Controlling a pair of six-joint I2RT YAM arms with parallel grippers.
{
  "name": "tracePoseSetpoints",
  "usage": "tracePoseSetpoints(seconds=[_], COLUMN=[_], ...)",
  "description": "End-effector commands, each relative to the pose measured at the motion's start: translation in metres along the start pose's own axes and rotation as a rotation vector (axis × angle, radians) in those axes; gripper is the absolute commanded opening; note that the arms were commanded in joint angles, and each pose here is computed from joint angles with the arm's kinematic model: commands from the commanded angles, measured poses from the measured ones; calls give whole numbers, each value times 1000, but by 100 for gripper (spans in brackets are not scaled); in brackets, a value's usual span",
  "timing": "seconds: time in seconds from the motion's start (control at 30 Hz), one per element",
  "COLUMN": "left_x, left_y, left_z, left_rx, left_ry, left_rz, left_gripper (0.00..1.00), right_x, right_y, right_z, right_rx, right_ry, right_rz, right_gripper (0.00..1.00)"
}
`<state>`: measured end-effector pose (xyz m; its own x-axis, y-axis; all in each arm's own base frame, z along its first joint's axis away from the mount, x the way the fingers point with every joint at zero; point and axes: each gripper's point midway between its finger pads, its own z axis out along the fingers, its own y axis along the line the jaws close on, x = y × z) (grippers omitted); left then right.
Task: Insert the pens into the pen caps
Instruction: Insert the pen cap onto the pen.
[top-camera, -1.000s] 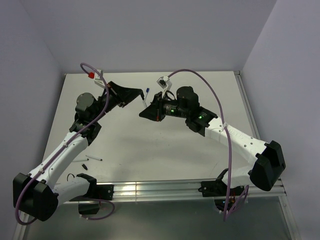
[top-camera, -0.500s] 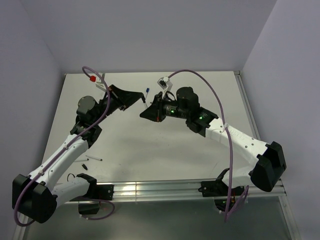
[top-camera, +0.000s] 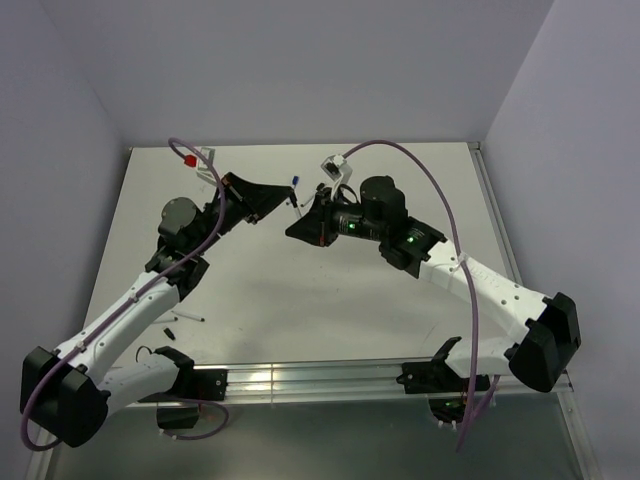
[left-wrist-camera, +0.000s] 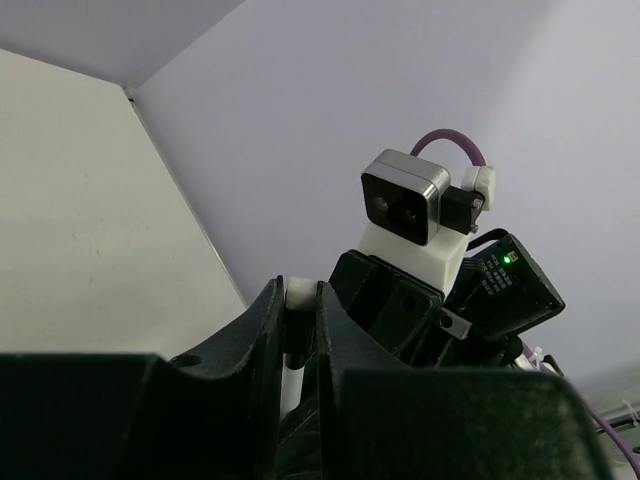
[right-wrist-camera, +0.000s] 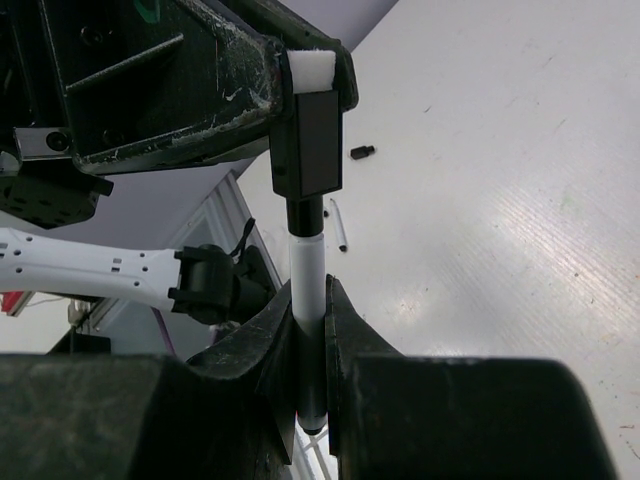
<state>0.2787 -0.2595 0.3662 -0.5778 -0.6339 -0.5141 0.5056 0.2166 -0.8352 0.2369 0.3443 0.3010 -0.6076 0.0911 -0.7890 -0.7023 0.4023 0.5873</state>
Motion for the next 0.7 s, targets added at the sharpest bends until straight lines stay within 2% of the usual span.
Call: tracePoseSetpoints(seconds=[0.0,0.67], left_x=[29,85], left_y=[-21,-66], left_z=[-7,-29], left_rx=[79,326], left_ry=[107,253], left_rz=[40,152], left_gripper=[0,0], right_x=[-49,-54], right_y=[23,72], right_z=[-14,-54], right_rx=[-43,-274], right_ry=[-182,-266], right_rz=[-106,-253], right_gripper=[0,0])
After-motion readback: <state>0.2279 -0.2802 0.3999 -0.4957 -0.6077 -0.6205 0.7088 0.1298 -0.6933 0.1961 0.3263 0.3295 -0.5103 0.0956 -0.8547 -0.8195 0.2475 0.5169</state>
